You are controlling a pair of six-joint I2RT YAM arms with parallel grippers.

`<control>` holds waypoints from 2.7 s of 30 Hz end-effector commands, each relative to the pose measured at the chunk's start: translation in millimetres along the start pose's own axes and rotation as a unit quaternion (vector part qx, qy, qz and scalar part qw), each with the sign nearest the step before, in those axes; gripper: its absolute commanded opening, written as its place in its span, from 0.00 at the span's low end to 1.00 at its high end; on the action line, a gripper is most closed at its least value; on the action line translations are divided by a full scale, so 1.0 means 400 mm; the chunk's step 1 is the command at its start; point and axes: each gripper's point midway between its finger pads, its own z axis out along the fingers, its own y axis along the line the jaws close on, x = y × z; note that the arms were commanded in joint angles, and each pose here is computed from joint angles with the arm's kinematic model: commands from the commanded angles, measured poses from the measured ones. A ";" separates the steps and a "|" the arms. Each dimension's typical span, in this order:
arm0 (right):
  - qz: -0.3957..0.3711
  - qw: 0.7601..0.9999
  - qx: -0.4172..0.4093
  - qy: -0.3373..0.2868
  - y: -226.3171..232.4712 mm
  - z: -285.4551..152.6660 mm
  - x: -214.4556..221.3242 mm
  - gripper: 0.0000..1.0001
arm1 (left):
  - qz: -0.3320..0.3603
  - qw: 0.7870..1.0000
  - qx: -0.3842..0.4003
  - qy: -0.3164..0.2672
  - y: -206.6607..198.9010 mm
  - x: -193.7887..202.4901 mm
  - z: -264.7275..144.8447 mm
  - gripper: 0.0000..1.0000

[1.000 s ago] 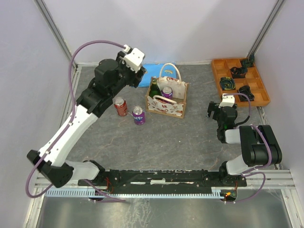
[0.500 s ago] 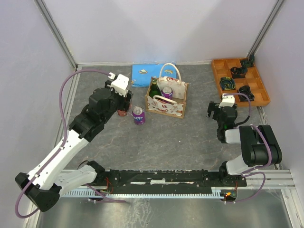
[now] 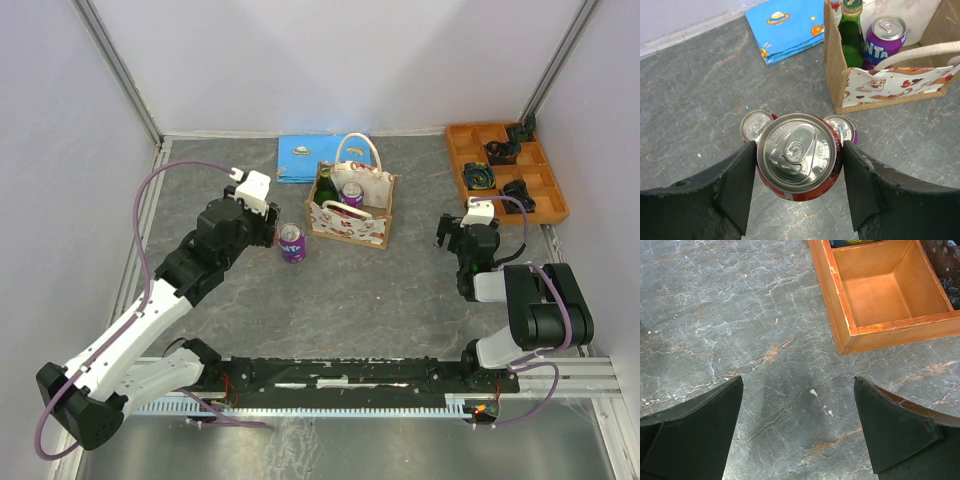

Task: Take the beverage out of the canvas bag

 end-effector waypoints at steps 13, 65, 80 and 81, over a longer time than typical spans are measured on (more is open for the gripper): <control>-0.001 1.000 -0.003 -0.029 0.004 0.012 -0.049 0.99 | -0.087 0.994 -0.044 -0.054 0.013 0.008 0.045 0.03; -0.001 1.000 -0.002 -0.029 0.003 0.012 -0.049 0.99 | -0.147 0.962 -0.227 -0.042 0.132 0.254 0.063 0.94; -0.001 1.000 -0.003 -0.029 0.004 0.012 -0.049 0.99 | -0.038 0.983 -0.111 -0.140 0.068 -0.172 0.112 0.94; -0.001 1.000 -0.003 -0.029 0.004 0.012 -0.049 0.99 | -0.025 0.986 -0.087 -0.138 0.042 -0.202 0.136 0.94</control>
